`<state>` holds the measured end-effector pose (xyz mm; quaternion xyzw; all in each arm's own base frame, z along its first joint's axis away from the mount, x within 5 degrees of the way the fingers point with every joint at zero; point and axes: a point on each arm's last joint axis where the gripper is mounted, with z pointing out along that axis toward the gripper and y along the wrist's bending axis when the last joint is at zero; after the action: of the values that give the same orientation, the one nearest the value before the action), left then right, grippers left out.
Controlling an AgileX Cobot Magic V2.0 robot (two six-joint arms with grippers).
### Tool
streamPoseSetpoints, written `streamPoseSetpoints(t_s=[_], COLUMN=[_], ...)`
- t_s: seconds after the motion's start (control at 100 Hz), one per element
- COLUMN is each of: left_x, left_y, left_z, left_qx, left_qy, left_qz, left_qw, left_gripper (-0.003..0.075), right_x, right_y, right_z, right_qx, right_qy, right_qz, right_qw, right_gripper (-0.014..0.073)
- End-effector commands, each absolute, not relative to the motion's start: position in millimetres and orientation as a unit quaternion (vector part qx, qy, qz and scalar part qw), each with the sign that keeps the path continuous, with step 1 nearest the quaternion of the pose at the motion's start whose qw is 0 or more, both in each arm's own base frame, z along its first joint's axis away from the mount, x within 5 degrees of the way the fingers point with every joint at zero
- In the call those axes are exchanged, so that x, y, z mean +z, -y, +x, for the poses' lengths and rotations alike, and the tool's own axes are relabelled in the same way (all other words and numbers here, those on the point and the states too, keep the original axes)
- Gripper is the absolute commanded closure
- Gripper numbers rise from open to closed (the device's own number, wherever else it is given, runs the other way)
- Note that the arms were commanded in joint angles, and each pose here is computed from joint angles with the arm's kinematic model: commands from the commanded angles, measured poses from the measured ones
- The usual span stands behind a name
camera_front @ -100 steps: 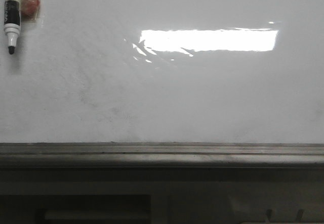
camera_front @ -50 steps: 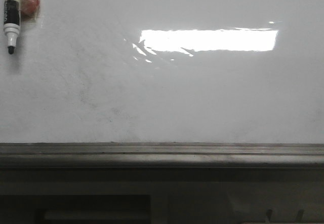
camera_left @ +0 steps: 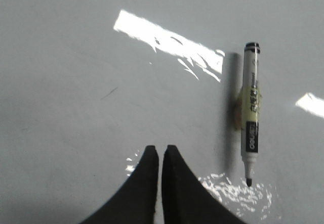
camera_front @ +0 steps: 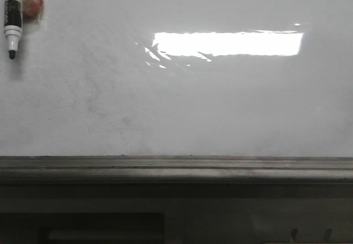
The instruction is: Write number 6 on whiteboard
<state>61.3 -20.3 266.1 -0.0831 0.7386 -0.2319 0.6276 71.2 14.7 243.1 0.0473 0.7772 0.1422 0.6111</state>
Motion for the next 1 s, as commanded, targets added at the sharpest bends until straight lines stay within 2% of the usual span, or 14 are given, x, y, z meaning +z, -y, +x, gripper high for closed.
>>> streamPoseSetpoints(t_s=[0.0, 0.19, 0.26, 0.33, 0.46, 0.51, 0.58, 0.76, 0.99], left_x=[292, 309, 312, 314, 316, 316, 316, 315, 311], left_y=[22, 29, 32, 35, 43, 46, 48, 58, 66], left_z=[73, 96, 102, 107, 117, 122, 130, 148, 176], left_qx=[-0.203, -0.188, -0.192, -0.207, -0.266, -0.279, -0.297, -0.345, -0.362], left_qy=[-0.756, -0.802, -0.807, -0.803, -0.788, -0.785, -0.779, -0.769, -0.787], left_qz=[-0.049, 0.003, 0.023, 0.036, 0.032, 0.033, 0.033, 0.060, 0.087], left_qw=[0.621, 0.566, 0.557, 0.557, 0.554, 0.552, 0.551, 0.534, 0.492], left_gripper=[0.0741, 0.0739, 0.0718, 0.0636, 0.0386, 0.0303, 0.0253, 0.0279, 0.0279], right_x=[266, 284, 289, 294, 298, 299, 299, 300, 301], right_y=[-14, -17, -19, -21, -24, -24, -24, -23, -23], right_z=[89, 116, 121, 124, 125, 126, 126, 127, 127], right_qx=[0.134, 0.138, 0.135, 0.139, 0.147, 0.146, 0.144, 0.143, 0.142], right_qy=[-0.790, -0.825, -0.830, -0.830, -0.828, -0.826, -0.824, -0.820, -0.819], right_qz=[0.049, 0.038, 0.021, 0.012, 0.002, 0.003, 0.004, 0.006, 0.007], right_qw=[0.597, 0.546, 0.541, 0.540, 0.541, 0.544, 0.548, 0.554, 0.557], right_gripper=[0.0662, 0.0656, 0.0615, 0.0508, 0.0183, 0.0127, 0.0120, 0.0128, 0.0127])
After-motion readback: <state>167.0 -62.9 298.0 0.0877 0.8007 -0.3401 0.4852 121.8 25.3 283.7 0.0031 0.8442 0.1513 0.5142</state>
